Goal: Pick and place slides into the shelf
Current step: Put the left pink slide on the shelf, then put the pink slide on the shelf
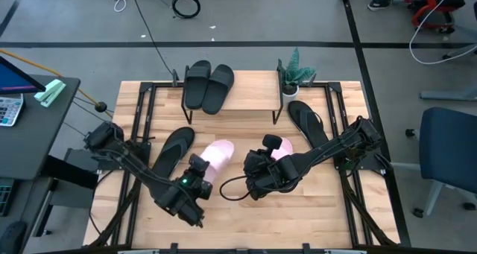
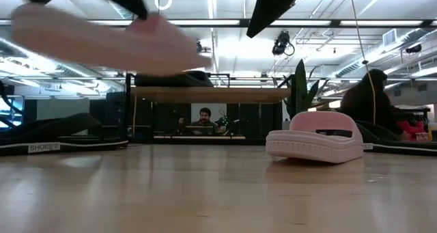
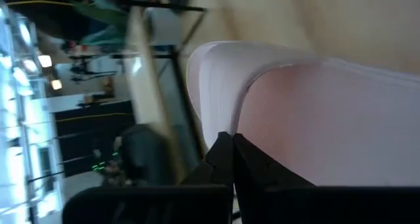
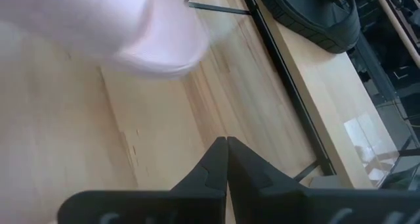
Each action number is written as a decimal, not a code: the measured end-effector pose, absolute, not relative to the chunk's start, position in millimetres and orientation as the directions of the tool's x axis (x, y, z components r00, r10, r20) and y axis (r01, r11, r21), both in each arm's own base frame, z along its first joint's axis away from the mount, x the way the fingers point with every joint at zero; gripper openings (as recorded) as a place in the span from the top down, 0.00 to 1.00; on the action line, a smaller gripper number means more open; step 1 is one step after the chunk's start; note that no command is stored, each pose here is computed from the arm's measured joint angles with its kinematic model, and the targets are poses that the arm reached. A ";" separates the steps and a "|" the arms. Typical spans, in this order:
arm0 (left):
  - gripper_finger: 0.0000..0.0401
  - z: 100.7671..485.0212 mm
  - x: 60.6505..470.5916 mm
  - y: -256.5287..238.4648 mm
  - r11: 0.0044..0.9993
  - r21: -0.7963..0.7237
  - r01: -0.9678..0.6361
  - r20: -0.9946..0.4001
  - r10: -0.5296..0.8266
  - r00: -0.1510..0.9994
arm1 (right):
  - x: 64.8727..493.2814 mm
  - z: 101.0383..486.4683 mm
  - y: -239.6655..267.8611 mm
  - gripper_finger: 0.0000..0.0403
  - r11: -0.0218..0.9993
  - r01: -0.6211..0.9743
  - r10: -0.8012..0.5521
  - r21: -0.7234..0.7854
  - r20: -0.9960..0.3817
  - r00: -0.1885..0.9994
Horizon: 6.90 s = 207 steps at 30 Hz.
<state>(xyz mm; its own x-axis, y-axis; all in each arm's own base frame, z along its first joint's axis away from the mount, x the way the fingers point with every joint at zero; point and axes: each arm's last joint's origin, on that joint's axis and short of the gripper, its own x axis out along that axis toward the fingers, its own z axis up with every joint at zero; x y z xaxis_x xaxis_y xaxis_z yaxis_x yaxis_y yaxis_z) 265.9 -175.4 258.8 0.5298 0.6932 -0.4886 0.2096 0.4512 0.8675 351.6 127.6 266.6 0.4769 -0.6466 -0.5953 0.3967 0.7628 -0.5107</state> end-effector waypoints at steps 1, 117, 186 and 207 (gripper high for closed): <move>1.00 266.9 269.6 -173.1 0.439 0.876 0.198 -0.472 0.702 0.533 | 351.6 266.8 127.5 0.97 0.759 0.400 -0.652 -0.515 -0.590 0.477; 0.72 354.6 331.1 39.7 0.913 0.372 -0.168 -0.855 0.408 0.322 | 278.6 223.4 167.8 0.83 0.819 0.574 -0.357 0.005 -0.778 0.516; 0.70 266.7 290.4 -71.1 0.993 0.101 0.055 -0.970 0.086 0.229 | 285.9 202.4 138.3 0.99 0.702 0.593 -0.590 -0.395 -0.788 0.174; 0.69 437.1 228.0 -55.8 0.994 0.066 0.092 -0.715 -0.017 0.699 | 340.4 320.5 116.2 1.00 0.561 0.315 -0.797 -0.765 -0.397 0.456</move>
<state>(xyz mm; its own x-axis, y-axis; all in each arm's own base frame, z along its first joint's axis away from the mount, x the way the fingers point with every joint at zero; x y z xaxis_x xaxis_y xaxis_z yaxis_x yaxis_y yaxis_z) 228.0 -55.8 437.1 0.6986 -0.0170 -0.7154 0.0922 0.9935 0.0664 340.4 116.2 320.5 0.4557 -0.7967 -0.3970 0.3148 0.5615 -0.7653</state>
